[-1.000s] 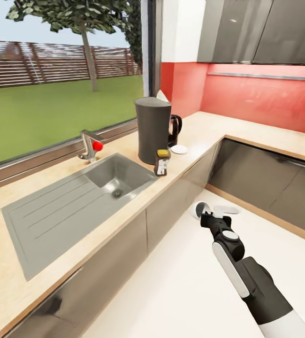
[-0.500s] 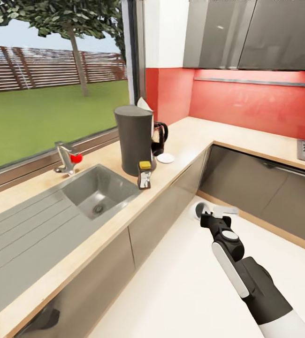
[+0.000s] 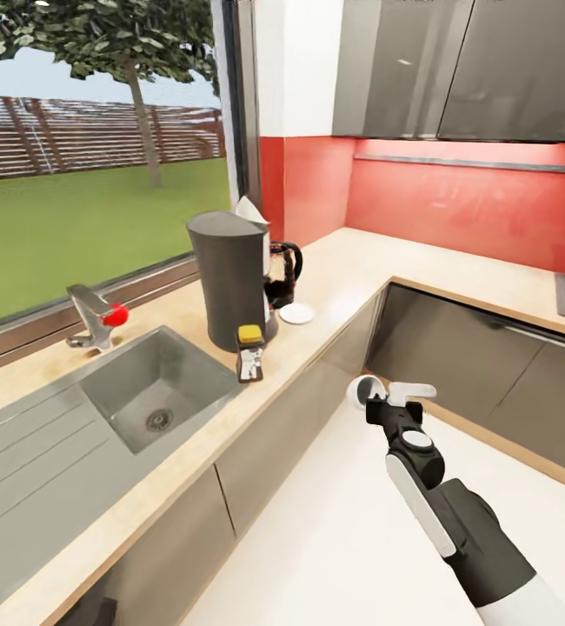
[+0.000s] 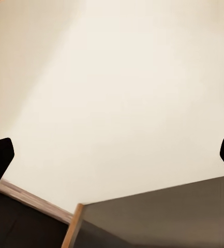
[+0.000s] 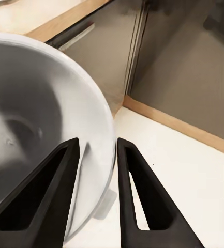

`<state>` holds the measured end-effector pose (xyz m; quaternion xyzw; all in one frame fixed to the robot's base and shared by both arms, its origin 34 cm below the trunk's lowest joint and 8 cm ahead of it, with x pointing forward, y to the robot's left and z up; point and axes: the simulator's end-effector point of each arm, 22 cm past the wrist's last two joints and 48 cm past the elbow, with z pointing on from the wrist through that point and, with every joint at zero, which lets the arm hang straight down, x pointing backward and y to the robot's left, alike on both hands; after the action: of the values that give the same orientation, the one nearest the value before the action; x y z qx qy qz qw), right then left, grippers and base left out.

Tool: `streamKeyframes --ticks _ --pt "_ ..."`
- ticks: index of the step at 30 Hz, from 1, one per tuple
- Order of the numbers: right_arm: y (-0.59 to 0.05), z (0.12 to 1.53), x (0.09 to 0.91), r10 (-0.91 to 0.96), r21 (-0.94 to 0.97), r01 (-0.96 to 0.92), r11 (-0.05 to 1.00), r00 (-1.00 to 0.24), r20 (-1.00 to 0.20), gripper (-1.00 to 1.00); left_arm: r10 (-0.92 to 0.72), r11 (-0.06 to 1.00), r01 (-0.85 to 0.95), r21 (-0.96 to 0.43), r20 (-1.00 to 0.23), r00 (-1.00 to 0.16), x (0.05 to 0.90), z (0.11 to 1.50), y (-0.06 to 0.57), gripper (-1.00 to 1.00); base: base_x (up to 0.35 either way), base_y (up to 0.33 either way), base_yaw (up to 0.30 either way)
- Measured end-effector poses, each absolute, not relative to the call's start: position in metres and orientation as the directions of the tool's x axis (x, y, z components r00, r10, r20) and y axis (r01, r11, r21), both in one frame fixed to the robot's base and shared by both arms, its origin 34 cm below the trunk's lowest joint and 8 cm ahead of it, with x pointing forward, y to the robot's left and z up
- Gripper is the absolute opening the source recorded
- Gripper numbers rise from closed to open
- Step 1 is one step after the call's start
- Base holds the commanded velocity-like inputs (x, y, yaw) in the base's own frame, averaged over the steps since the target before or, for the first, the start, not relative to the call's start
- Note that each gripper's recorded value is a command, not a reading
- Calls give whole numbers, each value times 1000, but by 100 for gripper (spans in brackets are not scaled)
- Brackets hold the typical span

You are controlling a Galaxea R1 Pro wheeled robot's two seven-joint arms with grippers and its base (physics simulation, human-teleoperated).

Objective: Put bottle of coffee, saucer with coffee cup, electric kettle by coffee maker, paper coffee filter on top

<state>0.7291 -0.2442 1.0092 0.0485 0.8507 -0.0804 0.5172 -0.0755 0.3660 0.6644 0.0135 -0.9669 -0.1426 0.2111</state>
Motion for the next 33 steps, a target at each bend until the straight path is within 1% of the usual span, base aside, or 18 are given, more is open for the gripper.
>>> streamKeyframes --ticks 3,24,33 --pt "-248 1014 728 -15 -111 185 976 -453 -892 -100 -85 960 32 279 401 -912 -74 663 364 100 200 -260 0" --pt "-248 1034 727 -16 -106 191 976 -423 -906 -100 -86 960 23 279 371 -924 -64 657 363 100 134 -296 0" --pt "-248 1043 726 -16 -104 193 976 -410 -912 -100 -86 960 19 279 358 -930 -59 655 363 100 221 -253 0"
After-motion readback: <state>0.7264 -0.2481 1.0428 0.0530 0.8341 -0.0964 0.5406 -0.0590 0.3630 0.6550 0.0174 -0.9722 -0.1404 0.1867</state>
